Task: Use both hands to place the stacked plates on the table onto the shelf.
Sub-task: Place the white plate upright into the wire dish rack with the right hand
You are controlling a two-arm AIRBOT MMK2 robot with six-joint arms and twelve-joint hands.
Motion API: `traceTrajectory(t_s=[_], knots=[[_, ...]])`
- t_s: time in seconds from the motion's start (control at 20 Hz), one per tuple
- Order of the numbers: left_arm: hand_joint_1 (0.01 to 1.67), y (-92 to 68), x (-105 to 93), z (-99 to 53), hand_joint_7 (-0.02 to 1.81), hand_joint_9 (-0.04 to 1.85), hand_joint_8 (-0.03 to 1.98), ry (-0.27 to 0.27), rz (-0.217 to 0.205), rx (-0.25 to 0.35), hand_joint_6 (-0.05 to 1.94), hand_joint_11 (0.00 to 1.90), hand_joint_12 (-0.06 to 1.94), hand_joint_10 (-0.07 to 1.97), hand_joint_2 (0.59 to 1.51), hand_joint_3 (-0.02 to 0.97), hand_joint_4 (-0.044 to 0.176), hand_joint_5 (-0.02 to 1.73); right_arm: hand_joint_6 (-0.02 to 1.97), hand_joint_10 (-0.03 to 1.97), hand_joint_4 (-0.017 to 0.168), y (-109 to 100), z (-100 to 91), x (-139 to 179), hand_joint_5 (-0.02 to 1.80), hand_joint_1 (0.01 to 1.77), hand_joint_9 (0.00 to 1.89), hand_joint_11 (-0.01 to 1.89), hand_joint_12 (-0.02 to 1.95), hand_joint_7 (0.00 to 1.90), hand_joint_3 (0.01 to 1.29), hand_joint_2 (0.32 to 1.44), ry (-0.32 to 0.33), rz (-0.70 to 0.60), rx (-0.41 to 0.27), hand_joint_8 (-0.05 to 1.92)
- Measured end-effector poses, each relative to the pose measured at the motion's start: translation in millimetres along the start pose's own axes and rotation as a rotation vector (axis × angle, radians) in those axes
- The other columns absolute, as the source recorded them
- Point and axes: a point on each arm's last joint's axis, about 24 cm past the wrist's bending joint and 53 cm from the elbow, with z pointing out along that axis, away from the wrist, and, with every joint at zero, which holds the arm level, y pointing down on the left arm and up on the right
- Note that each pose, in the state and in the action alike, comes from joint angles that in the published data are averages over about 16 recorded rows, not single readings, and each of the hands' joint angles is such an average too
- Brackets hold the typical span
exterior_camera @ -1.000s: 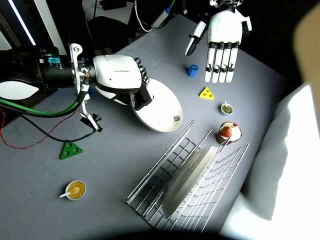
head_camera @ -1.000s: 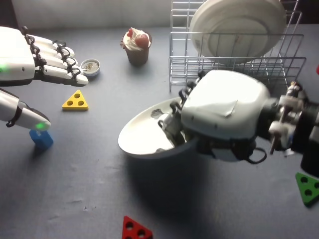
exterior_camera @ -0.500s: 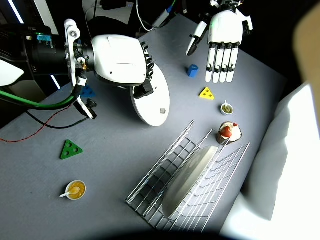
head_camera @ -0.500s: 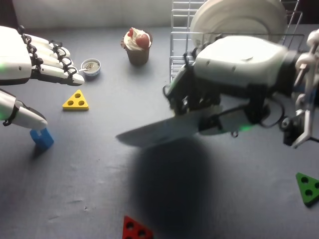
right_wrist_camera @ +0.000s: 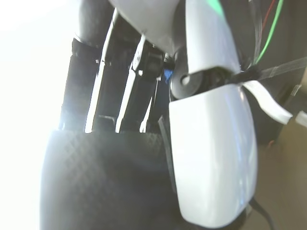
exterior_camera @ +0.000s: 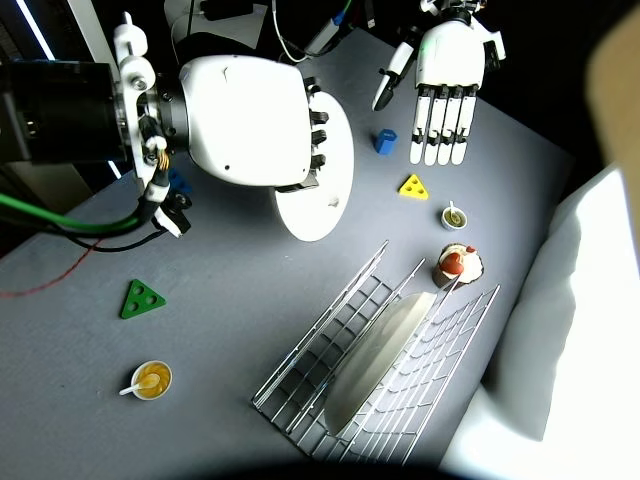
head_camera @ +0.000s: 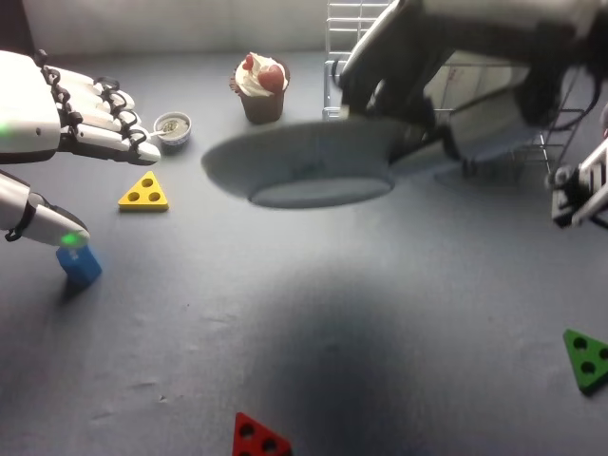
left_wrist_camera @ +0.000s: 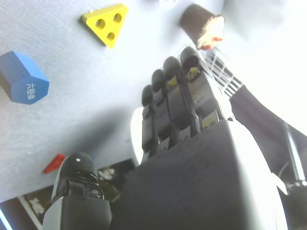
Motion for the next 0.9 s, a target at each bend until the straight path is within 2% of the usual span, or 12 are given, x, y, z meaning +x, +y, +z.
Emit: traceTrajectory(t_s=[0.4, 0.9], knots=[[0.07, -0.2, 0.5, 1.0, 0.3, 0.29, 0.0, 0.001, 0.0, 0.001, 0.01, 0.24, 0.02, 0.01, 1.157, -0.001, -0.001, 0.25, 0.8, 0.54, -0.01, 8.9, -7.2, -46.8, 0.96, 1.42, 1.22, 1.04, 1.21, 1.34, 0.01, 0.96, -0.053, 0.149, -0.055, 0.04], [0.07, -0.8, 1.5, 2.3, 0.29, 0.28, 0.0, 0.004, 0.001, 0.002, 0.01, 0.24, 0.02, 0.01, 1.15, -0.001, -0.001, 0.26, 0.8, 0.59, -0.01, 15.1, -16.0, -79.8, 0.96, 1.42, 1.19, 1.04, 1.25, 1.32, 0.01, 0.96, -0.087, 0.218, -0.103, 0.08]])
